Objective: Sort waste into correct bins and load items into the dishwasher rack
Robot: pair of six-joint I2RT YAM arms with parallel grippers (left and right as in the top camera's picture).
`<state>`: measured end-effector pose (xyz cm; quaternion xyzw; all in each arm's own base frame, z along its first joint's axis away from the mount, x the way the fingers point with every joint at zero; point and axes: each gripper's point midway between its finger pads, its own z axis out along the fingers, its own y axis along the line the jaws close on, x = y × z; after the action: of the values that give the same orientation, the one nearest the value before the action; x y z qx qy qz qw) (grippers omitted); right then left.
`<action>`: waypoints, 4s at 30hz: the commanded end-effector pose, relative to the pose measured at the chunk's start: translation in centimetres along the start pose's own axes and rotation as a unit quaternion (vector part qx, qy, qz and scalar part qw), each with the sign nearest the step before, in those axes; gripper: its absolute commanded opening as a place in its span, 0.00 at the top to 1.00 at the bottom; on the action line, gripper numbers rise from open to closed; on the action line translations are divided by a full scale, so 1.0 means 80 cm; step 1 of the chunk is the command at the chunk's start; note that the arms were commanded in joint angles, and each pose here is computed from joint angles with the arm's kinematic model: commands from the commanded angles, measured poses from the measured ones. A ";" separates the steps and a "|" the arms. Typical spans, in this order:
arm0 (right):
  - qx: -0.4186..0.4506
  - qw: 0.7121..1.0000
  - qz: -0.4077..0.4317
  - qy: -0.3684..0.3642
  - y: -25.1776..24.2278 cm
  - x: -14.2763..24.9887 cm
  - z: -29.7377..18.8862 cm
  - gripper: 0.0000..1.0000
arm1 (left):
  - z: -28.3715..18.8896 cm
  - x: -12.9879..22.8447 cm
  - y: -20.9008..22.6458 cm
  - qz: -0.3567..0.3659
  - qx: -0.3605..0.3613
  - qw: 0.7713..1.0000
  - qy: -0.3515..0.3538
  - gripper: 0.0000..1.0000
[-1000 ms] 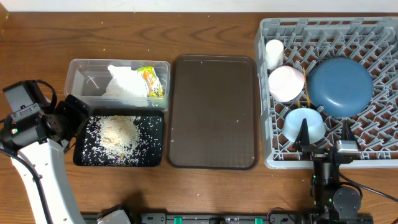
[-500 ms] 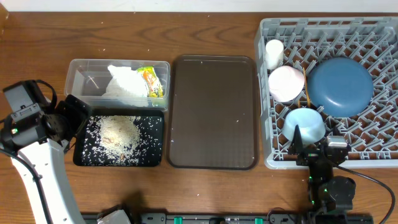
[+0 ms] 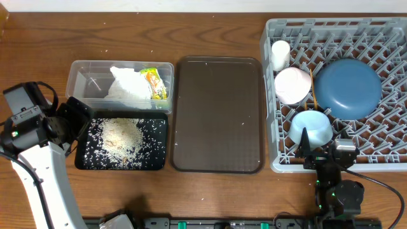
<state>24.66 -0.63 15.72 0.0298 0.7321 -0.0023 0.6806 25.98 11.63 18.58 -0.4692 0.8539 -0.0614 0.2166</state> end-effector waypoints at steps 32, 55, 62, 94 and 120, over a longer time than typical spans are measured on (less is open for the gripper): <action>0.005 1.000 0.007 0.001 -0.003 0.001 0.000 0.01 | -0.027 -0.003 -0.011 0.015 0.021 0.999 -0.033 0.08; 0.005 1.000 0.007 0.001 -0.003 0.001 0.000 0.01 | -0.082 0.120 -0.091 0.205 0.283 0.912 -0.215 0.08; 0.005 1.000 0.007 0.001 -0.003 0.001 0.000 0.01 | -0.065 0.128 -0.081 0.190 0.343 0.877 -0.279 0.08; 0.005 1.000 0.007 0.001 -0.003 0.001 0.000 0.01 | 0.030 0.157 -0.052 0.423 0.261 0.773 -0.394 0.08; 0.005 1.000 0.007 0.001 -0.003 0.001 0.000 0.01 | 0.032 0.148 -0.046 0.438 0.236 0.767 -0.406 0.08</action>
<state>24.66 -0.64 15.72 0.0301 0.7321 -0.0023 0.6806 24.55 -0.24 15.12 0.0374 0.7418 0.0281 0.6690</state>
